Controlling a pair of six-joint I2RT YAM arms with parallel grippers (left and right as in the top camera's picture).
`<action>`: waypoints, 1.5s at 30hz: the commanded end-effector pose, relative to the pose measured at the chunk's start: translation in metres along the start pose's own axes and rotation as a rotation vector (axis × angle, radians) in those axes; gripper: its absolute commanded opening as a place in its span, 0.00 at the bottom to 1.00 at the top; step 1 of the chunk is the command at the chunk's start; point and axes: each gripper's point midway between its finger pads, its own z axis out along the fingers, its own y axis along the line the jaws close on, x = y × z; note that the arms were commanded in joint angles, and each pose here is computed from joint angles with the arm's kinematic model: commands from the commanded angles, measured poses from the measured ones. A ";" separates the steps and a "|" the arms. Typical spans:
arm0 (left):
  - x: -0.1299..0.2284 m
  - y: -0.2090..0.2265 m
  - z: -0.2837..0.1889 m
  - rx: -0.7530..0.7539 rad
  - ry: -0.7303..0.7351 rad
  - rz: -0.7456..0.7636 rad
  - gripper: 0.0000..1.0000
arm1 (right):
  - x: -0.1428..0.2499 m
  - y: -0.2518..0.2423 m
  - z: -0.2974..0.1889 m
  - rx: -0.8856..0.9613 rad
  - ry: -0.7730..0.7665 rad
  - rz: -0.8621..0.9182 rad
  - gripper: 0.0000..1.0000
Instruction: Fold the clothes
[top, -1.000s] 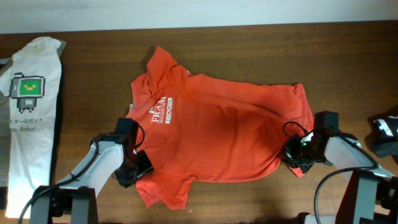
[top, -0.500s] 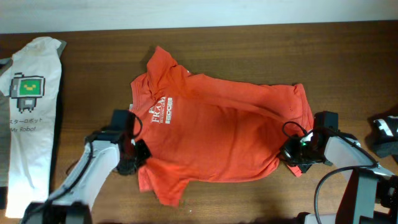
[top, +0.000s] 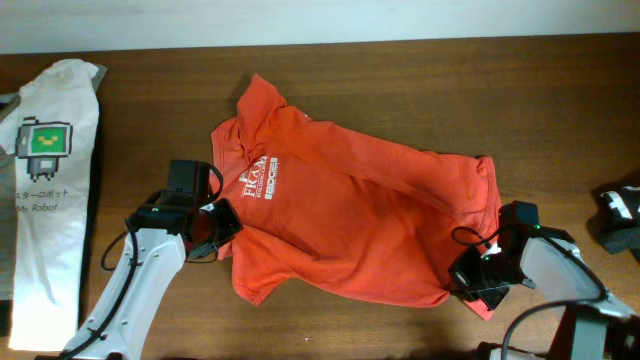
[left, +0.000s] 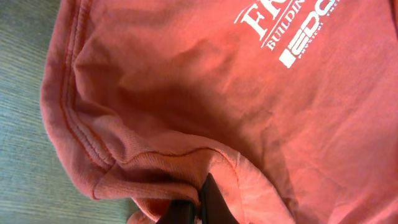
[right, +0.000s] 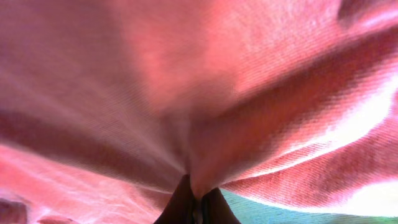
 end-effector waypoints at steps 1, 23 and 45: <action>-0.010 -0.008 -0.009 0.026 -0.040 0.045 0.00 | -0.007 0.002 -0.012 0.006 -0.072 -0.013 0.04; -0.114 -0.072 -0.060 0.160 -0.386 0.094 0.00 | -0.079 0.063 -0.105 0.031 -0.358 -0.228 0.04; -0.192 -0.072 0.045 0.165 -0.509 0.052 0.00 | -0.186 0.132 -0.077 -0.086 -0.534 -0.309 0.04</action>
